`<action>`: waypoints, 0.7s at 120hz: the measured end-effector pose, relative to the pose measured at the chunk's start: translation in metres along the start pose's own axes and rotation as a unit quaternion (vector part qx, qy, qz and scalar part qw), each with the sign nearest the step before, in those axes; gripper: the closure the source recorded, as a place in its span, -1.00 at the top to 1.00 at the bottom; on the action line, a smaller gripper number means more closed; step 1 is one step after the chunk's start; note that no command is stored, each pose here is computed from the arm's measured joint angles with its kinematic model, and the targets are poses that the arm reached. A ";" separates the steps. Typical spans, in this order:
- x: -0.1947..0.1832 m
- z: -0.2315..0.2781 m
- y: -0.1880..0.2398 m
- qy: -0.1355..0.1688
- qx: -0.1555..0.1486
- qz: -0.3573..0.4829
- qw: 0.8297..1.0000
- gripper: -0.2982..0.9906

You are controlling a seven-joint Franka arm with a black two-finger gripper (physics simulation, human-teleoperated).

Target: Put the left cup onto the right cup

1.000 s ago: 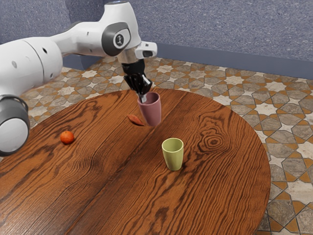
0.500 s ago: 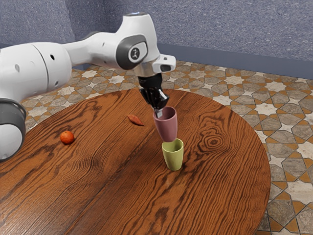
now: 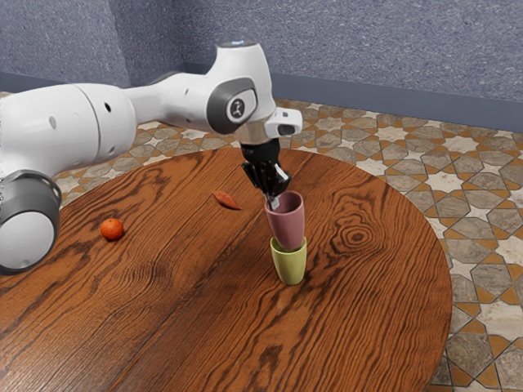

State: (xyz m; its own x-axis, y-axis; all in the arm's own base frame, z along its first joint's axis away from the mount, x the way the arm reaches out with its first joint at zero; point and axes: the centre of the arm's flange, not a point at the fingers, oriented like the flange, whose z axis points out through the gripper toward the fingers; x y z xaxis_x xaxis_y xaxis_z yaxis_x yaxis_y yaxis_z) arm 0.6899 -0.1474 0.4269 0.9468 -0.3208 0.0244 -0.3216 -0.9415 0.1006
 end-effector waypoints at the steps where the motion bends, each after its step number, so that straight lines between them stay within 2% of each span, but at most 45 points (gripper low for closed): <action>1: 0.000 0.001 0.000 0.000 0.000 0.000 1.000 -0.68; 42: 0.004 0.026 -0.004 -0.012 0.002 -0.007 1.000 -0.65; 65: 0.006 0.027 -0.005 -0.007 0.000 -0.011 1.000 -0.03; 84: 0.004 0.009 -0.003 0.007 0.000 -0.012 1.000 0.27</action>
State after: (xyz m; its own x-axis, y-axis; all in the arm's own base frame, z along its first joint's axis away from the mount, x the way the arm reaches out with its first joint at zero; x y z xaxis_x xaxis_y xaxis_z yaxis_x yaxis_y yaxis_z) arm 0.6946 -0.1467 0.4174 0.9545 -0.2961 0.0348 -0.2981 -0.9491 0.1013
